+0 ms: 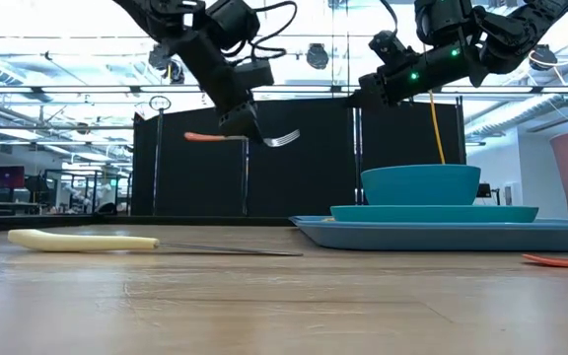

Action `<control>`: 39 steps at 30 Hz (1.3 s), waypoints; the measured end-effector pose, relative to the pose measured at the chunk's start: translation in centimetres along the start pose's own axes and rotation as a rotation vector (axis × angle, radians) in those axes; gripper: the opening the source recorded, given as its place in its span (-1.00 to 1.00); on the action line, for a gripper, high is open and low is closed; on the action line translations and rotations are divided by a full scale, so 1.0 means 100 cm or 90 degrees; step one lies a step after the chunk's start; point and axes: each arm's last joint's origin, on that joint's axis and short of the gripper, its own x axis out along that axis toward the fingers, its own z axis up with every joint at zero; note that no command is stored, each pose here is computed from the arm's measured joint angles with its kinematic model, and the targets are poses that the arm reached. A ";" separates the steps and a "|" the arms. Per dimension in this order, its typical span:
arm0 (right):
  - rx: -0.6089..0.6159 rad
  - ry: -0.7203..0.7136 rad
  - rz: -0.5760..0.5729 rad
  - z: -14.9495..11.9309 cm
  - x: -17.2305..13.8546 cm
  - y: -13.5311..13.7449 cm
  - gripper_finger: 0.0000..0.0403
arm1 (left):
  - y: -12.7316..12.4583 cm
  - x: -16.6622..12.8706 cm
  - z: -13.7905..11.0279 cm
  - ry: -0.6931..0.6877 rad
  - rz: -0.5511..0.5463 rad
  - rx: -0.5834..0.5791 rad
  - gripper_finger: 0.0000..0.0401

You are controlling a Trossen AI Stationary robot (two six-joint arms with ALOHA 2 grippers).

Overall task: Set up tray
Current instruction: Put the orange fork on the yellow table napkin on the blue serving tray

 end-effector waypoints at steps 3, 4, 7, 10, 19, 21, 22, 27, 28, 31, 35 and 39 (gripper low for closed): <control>0.001 0.000 0.000 0.000 0.000 0.000 -1.00 | 0.012 0.005 -0.004 -0.024 -0.012 -0.017 -0.94; 0.001 0.000 0.000 0.000 0.000 0.000 -1.00 | 0.016 0.007 -0.006 -0.031 -0.016 -0.023 -0.94; 0.001 -0.001 0.000 0.000 0.000 0.000 -1.00 | 0.025 0.011 -0.012 -0.038 -0.028 -0.038 -0.94; 0.004 -0.010 -0.003 0.002 0.000 -0.001 -1.00 | 0.032 0.014 -0.016 -0.051 -0.042 -0.049 -0.94; 0.014 -0.037 -0.014 0.006 0.000 -0.002 -1.00 | 0.050 0.019 -0.022 -0.121 -0.082 -0.082 -0.94; 0.015 -0.039 -0.015 0.006 0.000 -0.002 -1.00 | 0.054 0.020 -0.024 -0.135 -0.088 -0.092 -0.94; 0.015 -0.041 -0.015 0.006 0.000 -0.003 -1.00 | 0.056 0.020 -0.024 -0.145 -0.093 -0.098 -0.94; 0.018 -0.047 -0.016 0.007 0.000 -0.003 -1.00 | 0.061 0.025 -0.025 -0.179 -0.100 -0.110 -0.94; 0.022 -0.048 -0.016 0.007 0.000 -0.003 -1.00 | 0.062 0.026 -0.026 -0.185 -0.104 -0.112 -0.94; 0.037 -0.054 -0.017 0.008 0.000 -0.003 -1.00 | 0.064 0.032 -0.023 -0.217 -0.109 -0.113 -0.94; 0.038 -0.058 -0.018 0.009 0.000 -0.003 -1.00 | 0.069 0.045 -0.022 -0.226 -0.147 -0.131 -0.94; 0.038 -0.057 -0.018 0.009 0.000 -0.003 -1.00 | 0.080 0.059 -0.016 -0.237 -0.176 -0.147 -0.94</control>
